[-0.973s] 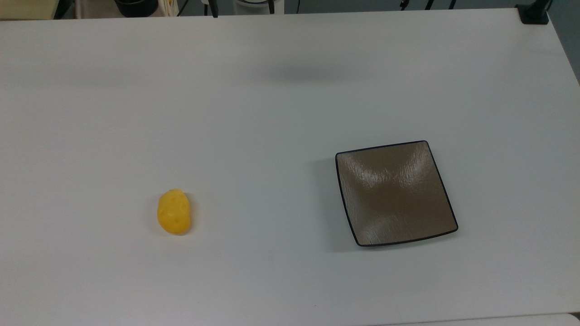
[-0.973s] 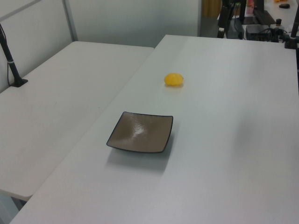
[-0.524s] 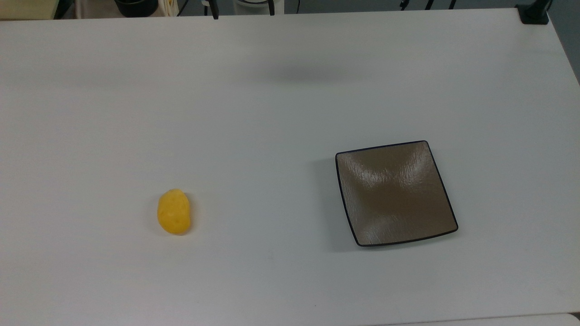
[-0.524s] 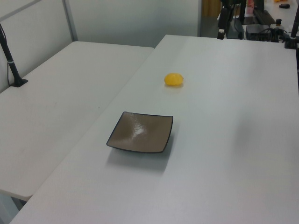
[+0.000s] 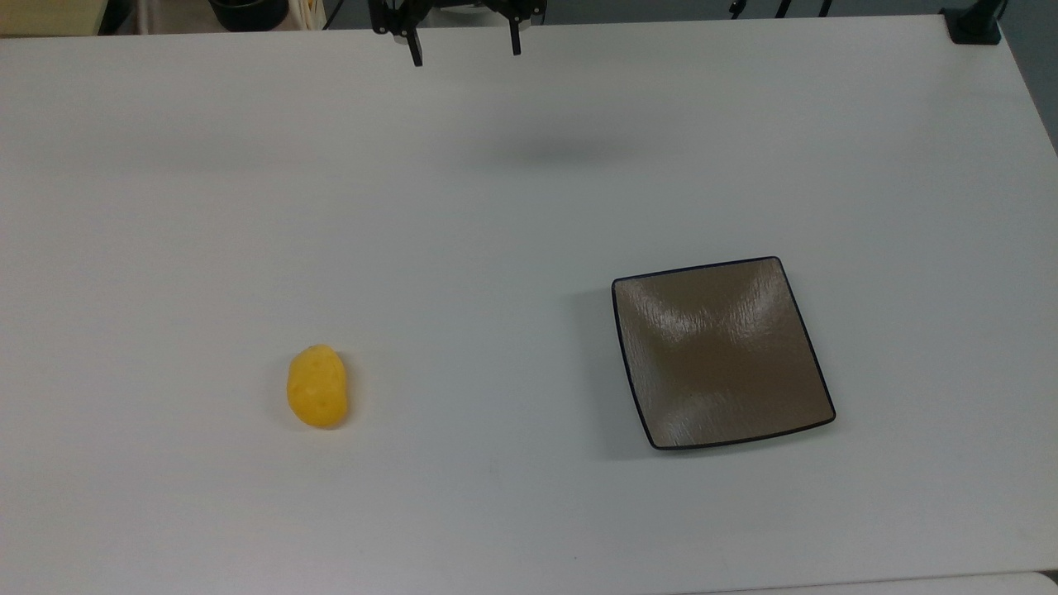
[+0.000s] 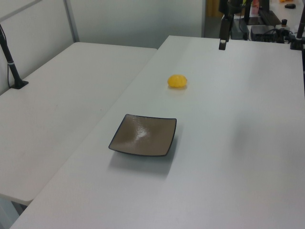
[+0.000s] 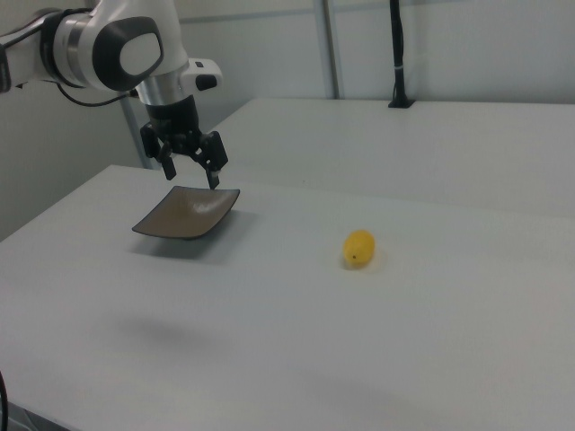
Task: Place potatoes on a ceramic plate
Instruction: 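Move the open gripper down over the yellow potato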
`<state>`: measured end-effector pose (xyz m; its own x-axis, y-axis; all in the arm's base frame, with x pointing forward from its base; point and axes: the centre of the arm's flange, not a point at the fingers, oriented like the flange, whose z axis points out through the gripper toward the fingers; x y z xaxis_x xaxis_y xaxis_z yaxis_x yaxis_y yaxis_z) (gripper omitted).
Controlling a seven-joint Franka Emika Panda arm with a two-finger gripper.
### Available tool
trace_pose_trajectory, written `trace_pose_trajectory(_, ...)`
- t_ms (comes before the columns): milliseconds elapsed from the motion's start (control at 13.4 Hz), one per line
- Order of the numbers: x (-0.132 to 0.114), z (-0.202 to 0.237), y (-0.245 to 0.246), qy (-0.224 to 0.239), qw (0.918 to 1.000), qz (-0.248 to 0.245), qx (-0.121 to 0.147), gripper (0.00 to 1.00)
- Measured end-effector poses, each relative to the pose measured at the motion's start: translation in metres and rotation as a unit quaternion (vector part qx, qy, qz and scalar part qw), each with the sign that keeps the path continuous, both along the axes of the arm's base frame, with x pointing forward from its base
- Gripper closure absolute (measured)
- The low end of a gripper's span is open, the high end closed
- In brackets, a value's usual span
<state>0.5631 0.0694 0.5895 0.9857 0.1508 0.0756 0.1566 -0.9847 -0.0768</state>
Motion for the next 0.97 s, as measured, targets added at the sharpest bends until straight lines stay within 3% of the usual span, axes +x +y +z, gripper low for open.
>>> trace_pose_trajectory(300,0.037,0.007,-0.011,-0.021,0.9997,-0.014,-0.001,0.01)
trace_pose_trajectory(599,0.090,0.009,-0.062,-0.049,0.9971,-0.058,-0.005,0.03)
trace_pose_trajectory(749,0.119,-0.005,-0.080,-0.071,0.9948,-0.073,-0.008,0.02)
trace_pose_trajectory(973,0.151,-0.053,-0.086,-0.085,0.9954,-0.041,-0.017,0.01)
